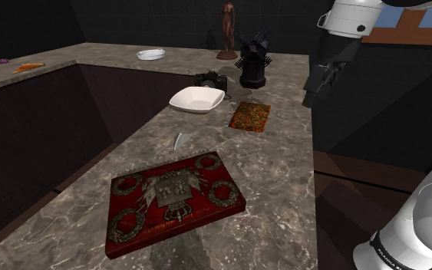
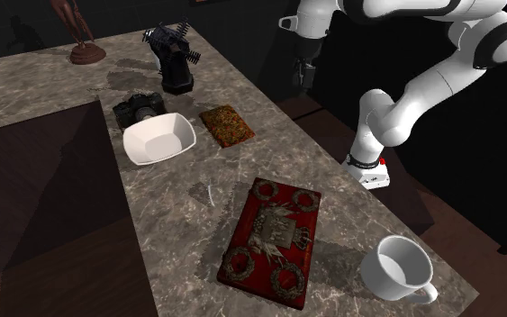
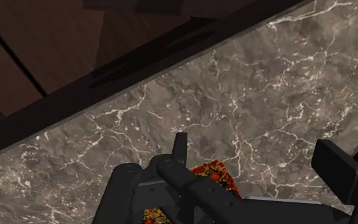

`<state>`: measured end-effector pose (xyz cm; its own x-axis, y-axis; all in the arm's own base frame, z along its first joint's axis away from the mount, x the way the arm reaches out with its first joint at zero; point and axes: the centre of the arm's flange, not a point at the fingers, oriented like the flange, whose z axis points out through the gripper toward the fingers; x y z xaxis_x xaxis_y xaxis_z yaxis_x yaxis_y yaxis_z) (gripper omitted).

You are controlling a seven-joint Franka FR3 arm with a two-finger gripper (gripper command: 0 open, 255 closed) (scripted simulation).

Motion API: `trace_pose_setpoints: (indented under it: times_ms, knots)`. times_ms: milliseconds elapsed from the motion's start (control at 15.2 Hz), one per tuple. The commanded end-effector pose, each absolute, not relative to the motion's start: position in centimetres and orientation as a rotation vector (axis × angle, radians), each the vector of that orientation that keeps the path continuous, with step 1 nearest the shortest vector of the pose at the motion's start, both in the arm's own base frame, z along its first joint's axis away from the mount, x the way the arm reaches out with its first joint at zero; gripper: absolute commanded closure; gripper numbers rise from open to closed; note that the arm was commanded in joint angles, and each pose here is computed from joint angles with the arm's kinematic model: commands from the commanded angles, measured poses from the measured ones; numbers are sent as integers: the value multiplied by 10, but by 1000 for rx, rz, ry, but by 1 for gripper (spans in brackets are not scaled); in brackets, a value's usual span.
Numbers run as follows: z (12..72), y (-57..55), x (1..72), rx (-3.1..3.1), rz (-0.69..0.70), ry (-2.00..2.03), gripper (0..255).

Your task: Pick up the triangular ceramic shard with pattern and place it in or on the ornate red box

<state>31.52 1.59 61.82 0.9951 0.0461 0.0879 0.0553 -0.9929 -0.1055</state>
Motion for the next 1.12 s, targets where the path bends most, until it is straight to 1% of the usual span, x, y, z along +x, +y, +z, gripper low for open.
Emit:
trace_pose_setpoints:
  times_ms: [0,1056]
  knots:
    - [618,16,315,-3030,-130,-77,0]
    - [555,110,492,-2810,10,-191,0]
